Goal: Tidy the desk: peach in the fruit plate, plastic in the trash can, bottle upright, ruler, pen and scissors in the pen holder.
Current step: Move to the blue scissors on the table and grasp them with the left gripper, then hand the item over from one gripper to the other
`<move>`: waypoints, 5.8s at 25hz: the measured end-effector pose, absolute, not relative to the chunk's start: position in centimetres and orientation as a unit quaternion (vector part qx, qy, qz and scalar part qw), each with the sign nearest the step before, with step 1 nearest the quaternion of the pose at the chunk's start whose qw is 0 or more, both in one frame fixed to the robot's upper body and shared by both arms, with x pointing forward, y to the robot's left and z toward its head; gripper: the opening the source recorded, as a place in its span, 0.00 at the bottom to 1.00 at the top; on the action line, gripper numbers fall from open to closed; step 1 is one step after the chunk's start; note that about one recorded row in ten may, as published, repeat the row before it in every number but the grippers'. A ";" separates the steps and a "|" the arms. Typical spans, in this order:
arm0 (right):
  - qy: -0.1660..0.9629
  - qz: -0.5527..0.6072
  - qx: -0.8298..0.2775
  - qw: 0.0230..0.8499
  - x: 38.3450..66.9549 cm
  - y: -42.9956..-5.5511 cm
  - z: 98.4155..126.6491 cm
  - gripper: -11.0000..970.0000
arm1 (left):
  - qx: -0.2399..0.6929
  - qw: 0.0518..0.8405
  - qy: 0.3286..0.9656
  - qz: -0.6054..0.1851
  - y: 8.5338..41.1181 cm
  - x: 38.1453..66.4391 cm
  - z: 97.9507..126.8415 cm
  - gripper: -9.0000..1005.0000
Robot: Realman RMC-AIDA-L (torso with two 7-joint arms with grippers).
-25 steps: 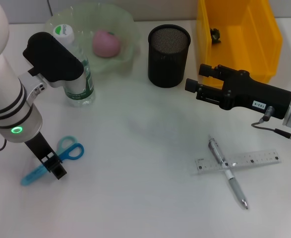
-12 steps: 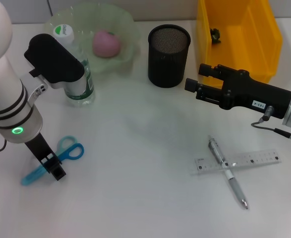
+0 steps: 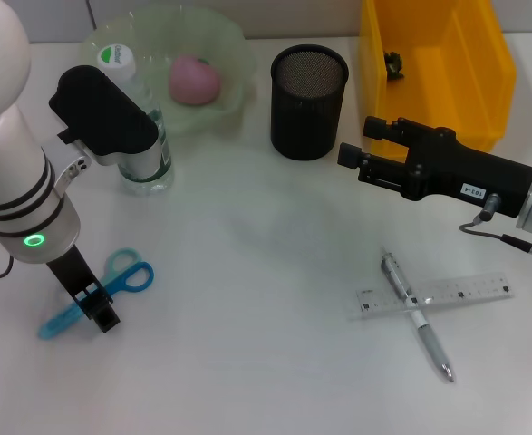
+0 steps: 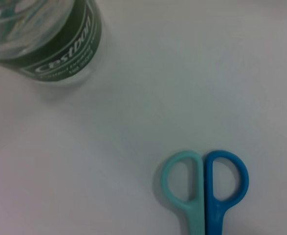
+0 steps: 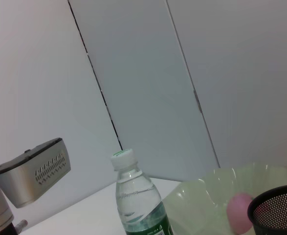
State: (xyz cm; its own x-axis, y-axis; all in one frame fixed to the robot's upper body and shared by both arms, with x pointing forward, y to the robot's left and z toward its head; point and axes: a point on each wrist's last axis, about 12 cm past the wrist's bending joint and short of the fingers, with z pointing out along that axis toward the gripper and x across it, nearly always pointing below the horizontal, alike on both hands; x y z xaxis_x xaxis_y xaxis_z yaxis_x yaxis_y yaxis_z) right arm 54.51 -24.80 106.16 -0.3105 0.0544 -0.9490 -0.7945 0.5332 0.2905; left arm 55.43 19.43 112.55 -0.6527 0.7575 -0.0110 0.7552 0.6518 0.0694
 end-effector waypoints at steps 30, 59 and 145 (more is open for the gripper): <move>0.698 0.404 -0.262 0.530 54.7 -24.8 106.4 0.74 | 0.424 0.022 0.905 0.037 19.3 55.7 112.7 0.47; 0.696 0.405 -0.265 0.531 54.9 -24.6 106.6 0.74 | 0.433 0.020 0.900 0.041 19.0 55.8 112.5 0.34; 0.718 0.369 -0.143 0.572 52.5 -28.6 104.3 0.74 | 0.402 0.528 0.699 -0.267 15.1 57.3 122.5 0.24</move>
